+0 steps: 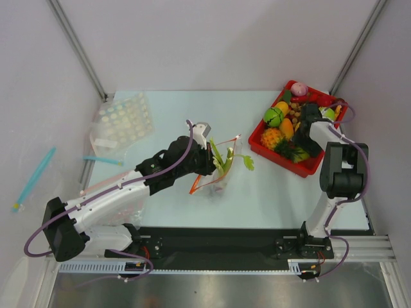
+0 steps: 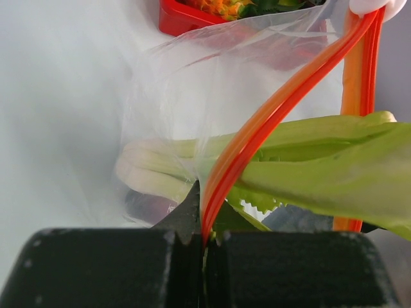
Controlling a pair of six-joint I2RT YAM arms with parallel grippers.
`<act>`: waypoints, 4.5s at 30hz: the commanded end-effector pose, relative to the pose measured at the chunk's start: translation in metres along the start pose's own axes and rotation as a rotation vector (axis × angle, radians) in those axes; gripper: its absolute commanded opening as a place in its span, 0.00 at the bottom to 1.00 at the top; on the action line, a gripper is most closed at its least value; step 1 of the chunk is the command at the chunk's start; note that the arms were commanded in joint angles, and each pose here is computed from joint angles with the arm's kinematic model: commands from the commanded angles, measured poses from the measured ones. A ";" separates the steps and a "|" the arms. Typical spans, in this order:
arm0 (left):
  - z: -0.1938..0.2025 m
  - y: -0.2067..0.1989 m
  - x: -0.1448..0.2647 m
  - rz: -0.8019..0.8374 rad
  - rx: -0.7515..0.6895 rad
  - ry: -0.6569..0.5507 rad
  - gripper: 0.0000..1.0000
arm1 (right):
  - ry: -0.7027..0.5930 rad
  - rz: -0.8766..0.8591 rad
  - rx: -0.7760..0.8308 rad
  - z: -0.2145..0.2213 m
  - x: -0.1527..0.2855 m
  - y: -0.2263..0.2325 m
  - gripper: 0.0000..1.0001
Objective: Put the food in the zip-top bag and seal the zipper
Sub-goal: Pick up the fake fruit from the bin, then place the fake fruit in the zipper food storage bag.
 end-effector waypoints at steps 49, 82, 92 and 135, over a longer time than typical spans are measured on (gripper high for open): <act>-0.003 -0.038 0.000 0.104 -0.133 0.005 0.08 | -0.812 -2.157 0.514 0.167 0.389 -0.047 0.21; -0.019 -0.024 0.035 0.192 -0.025 -0.060 0.07 | -0.987 -1.716 0.840 0.208 0.344 0.003 0.09; -0.018 -0.022 0.032 0.204 0.002 -0.075 0.05 | -0.660 -1.839 0.885 0.222 0.331 0.035 0.13; -0.024 0.003 0.030 0.116 0.067 -0.124 0.04 | -0.531 -1.535 0.517 0.148 0.393 -0.040 0.72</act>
Point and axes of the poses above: each gripper's point midway between its finger pads, its own x axis back along the fingers, its own y axis along the line the jaws close on, z = x × y, the point moved 7 cm from there along x, back along the fingers, and after that the axes turned 3 degrees about -x, right-handed, at the moved point
